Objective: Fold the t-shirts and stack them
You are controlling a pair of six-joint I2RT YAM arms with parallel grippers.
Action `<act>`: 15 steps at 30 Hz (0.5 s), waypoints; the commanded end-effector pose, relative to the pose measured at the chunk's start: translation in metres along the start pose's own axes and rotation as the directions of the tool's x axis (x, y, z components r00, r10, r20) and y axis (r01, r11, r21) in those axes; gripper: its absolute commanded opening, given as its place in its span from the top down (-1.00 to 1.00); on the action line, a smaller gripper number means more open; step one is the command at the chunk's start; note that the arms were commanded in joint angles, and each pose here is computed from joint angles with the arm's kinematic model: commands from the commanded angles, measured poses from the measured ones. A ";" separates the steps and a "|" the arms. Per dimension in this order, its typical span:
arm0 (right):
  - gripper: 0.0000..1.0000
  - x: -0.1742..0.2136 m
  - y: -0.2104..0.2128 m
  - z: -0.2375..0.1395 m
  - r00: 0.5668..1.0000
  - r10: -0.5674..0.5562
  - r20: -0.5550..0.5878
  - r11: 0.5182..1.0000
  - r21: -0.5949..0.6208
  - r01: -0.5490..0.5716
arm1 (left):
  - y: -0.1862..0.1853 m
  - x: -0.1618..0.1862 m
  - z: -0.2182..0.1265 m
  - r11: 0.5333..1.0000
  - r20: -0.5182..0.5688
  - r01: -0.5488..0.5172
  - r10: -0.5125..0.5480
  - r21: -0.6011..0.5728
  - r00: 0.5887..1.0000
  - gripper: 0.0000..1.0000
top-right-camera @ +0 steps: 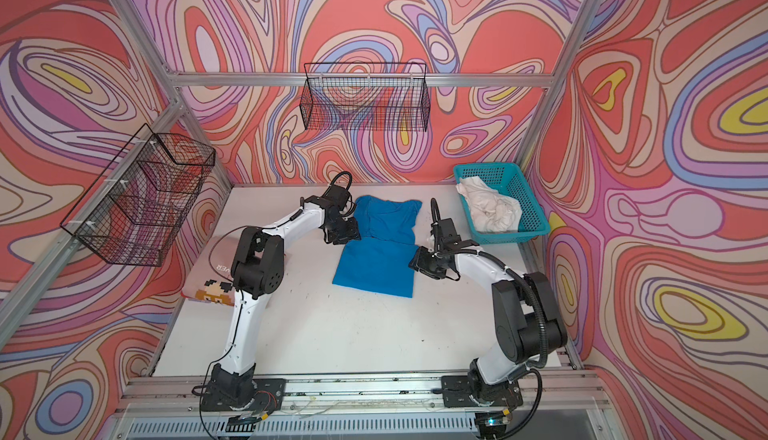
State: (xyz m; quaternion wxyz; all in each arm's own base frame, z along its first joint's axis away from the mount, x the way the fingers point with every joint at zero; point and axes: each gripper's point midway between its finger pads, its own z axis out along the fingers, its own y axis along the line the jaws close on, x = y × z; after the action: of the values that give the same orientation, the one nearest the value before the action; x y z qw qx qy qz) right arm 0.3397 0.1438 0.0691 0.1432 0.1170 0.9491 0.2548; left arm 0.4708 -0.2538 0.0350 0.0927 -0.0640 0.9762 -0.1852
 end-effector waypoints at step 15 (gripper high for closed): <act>0.02 0.009 0.004 0.007 0.999 -0.024 -0.022 1.000 -0.014 0.023 | 0.010 0.001 -0.016 0.999 0.030 0.028 -0.027 -0.032 0.999 0.62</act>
State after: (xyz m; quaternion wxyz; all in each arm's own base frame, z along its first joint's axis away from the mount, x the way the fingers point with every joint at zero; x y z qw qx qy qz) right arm 0.3358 0.1493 0.0663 0.1391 0.1099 0.9495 0.2587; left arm 0.4675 -0.2477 0.0302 0.0929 -0.0730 0.9775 -0.1745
